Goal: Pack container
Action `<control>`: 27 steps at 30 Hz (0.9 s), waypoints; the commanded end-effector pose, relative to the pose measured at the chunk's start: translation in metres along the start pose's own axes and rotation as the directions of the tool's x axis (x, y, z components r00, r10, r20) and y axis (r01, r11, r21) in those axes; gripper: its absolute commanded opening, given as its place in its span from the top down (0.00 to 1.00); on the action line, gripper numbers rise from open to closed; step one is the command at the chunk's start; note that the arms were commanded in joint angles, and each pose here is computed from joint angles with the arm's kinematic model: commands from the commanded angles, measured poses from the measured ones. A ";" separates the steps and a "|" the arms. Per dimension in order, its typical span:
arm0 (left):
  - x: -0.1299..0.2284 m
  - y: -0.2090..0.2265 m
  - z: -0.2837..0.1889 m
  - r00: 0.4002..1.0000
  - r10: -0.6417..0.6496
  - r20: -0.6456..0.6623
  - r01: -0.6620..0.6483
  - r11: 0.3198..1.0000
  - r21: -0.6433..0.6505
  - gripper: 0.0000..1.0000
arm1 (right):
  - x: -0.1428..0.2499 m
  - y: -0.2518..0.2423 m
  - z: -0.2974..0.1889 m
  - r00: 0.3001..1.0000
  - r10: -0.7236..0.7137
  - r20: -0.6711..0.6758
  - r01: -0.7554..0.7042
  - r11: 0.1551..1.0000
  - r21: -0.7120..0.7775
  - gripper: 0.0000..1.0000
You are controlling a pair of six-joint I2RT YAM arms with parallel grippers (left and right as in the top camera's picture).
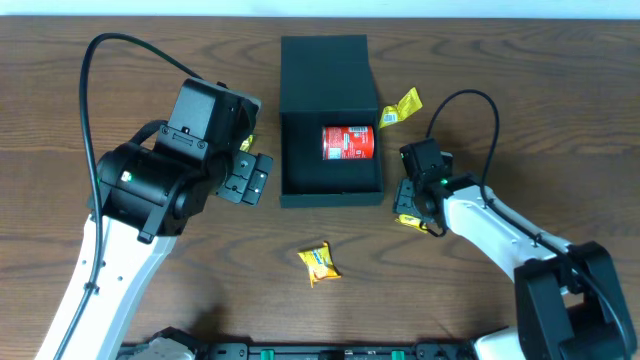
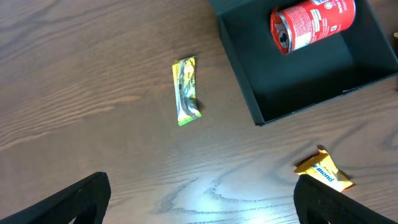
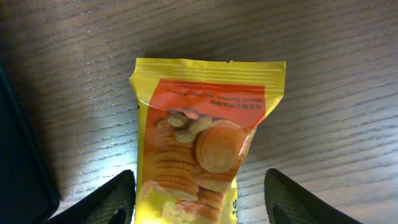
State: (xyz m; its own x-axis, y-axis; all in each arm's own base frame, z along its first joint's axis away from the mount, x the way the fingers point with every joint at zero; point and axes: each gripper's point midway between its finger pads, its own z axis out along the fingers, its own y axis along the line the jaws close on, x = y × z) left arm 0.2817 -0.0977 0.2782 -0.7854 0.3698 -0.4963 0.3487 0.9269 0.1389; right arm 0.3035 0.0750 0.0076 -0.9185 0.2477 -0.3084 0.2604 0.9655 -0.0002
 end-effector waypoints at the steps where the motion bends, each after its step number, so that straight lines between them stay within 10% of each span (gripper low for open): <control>1: -0.002 0.004 -0.001 1.000 0.011 0.003 -0.011 1.000 -0.020 0.05 | -0.003 0.000 0.001 1.000 0.025 0.003 -0.025 1.000 -0.001 0.39; 27: -0.003 0.003 0.008 1.000 0.014 -0.024 -0.015 1.000 -0.019 0.05 | -0.010 0.008 -0.009 1.000 0.020 -0.009 -0.021 0.999 -0.025 0.64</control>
State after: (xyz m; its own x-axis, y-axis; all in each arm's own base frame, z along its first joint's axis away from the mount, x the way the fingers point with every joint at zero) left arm 0.2859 -0.0979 0.2712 -0.7970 0.3750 -0.4735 0.3477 0.9259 0.1480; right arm 0.3000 0.0785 0.0091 -0.9243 0.2601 -0.2794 0.2670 0.9636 0.0140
